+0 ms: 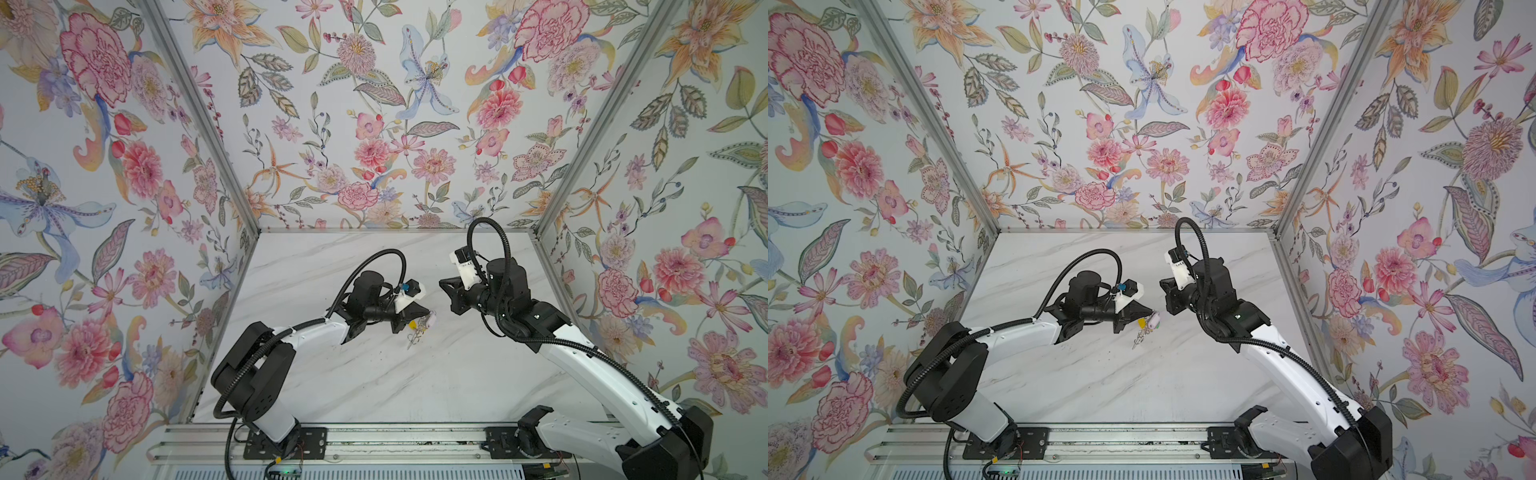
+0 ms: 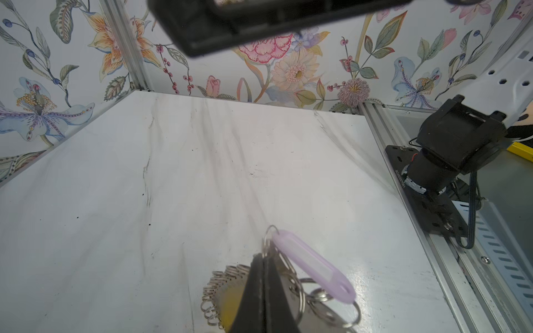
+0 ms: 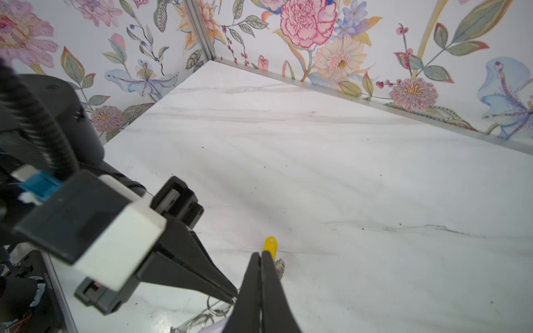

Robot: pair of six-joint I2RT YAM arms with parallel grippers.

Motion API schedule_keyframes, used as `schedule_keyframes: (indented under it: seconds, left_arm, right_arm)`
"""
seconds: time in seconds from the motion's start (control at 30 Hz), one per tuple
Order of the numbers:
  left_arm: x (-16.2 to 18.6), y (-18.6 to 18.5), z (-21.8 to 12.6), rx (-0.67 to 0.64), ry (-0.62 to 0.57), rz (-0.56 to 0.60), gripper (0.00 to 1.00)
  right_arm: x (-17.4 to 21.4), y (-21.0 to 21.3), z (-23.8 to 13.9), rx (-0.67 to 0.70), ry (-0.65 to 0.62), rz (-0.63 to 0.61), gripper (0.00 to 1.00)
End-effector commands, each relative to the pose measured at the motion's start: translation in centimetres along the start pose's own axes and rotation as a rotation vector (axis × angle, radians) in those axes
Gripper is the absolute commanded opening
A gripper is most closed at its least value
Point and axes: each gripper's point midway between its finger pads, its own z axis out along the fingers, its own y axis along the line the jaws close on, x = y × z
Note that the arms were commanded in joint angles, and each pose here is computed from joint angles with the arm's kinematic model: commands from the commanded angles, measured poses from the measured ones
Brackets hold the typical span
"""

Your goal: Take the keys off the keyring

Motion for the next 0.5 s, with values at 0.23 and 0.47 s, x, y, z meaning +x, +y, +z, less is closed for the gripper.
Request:
schedule_keyframes:
  seconds: [0.23, 0.47]
  left_arm:
    - [-4.6, 0.6, -2.1, -0.085, -0.166, 0.088, 0.0]
    - [-4.7, 0.5, -2.5, -0.105, -0.168, 0.112, 0.0]
  right_arm:
    - [5.6, -0.4, 1.0, -0.144, 0.069, 0.247, 0.36]
    - [4.7, -0.3, 1.0, -0.198, 0.031, 0.276, 0.39]
